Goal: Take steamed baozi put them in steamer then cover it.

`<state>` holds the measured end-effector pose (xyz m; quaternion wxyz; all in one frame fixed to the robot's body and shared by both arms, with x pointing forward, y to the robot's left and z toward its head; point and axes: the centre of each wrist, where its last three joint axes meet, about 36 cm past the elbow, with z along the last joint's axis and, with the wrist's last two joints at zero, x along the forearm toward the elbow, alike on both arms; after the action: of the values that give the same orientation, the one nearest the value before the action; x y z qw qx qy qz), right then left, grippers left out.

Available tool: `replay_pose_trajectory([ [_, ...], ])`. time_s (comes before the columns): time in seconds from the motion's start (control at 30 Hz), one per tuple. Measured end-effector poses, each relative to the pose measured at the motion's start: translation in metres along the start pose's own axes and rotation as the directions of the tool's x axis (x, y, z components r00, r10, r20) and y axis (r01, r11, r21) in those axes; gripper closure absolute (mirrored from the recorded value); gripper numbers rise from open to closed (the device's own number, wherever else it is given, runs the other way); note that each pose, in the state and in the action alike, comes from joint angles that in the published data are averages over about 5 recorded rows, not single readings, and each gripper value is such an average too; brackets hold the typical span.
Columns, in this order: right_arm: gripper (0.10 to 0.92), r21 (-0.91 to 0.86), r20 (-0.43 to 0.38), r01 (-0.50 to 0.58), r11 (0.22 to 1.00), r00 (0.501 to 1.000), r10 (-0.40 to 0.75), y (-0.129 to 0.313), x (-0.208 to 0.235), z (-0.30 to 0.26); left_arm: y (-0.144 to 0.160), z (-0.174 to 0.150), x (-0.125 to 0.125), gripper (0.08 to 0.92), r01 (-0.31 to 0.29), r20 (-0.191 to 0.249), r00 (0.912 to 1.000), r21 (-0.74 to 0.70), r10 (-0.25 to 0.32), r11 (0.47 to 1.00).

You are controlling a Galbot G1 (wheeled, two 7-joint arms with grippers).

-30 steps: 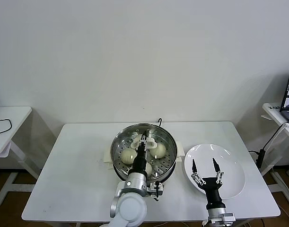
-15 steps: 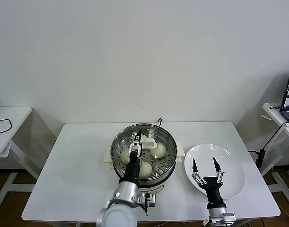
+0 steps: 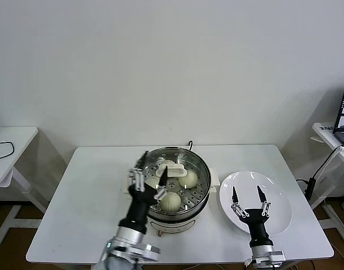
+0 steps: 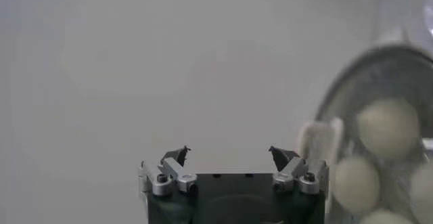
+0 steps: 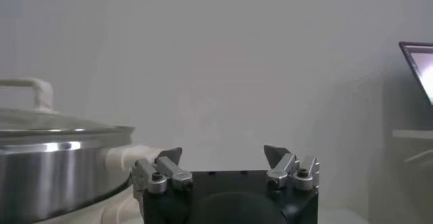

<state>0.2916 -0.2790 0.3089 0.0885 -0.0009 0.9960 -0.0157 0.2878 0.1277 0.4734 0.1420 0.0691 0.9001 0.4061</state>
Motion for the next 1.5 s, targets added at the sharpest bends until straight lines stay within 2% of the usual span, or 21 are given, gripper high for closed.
replay_pose_trajectory([
  [0.2, 0.2, -0.002, 0.0, -0.007, 1.0, 1.0, 0.007, -0.004, -0.004, -0.018, 0.013, 0.038, 0.004, 0.177, 0.057, -0.066, 0.997, 0.281, -0.04, 0.958],
  [0.47, 0.2, -0.01, 0.002, -0.015, 1.0, 1.0, 0.015, -0.006, -0.007, -0.035, 0.019, 0.082, 0.017, 0.177, 0.111, -0.13, 0.9898, 0.447, -0.059, 0.888],
  [0.7, 0.2, -0.016, -0.002, -0.014, 1.0, 1.0, 0.014, -0.005, -0.007, -0.045, 0.017, 0.107, 0.029, 0.177, 0.144, -0.167, 0.9837, 0.509, -0.066, 0.849],
  [0.97, 0.2, -0.018, -0.006, -0.017, 1.0, 1.0, 0.017, -0.005, -0.006, -0.053, 0.012, 0.122, 0.041, 0.177, 0.16, -0.188, 0.98, 0.546, -0.065, 0.823],
  [1.5, 0.2, -0.01, -0.016, -0.018, 1.0, 1.0, 0.018, -0.005, -0.007, -0.063, 0.011, 0.128, 0.049, 0.177, 0.175, -0.197, 0.9777, 0.575, -0.072, 0.8],
])
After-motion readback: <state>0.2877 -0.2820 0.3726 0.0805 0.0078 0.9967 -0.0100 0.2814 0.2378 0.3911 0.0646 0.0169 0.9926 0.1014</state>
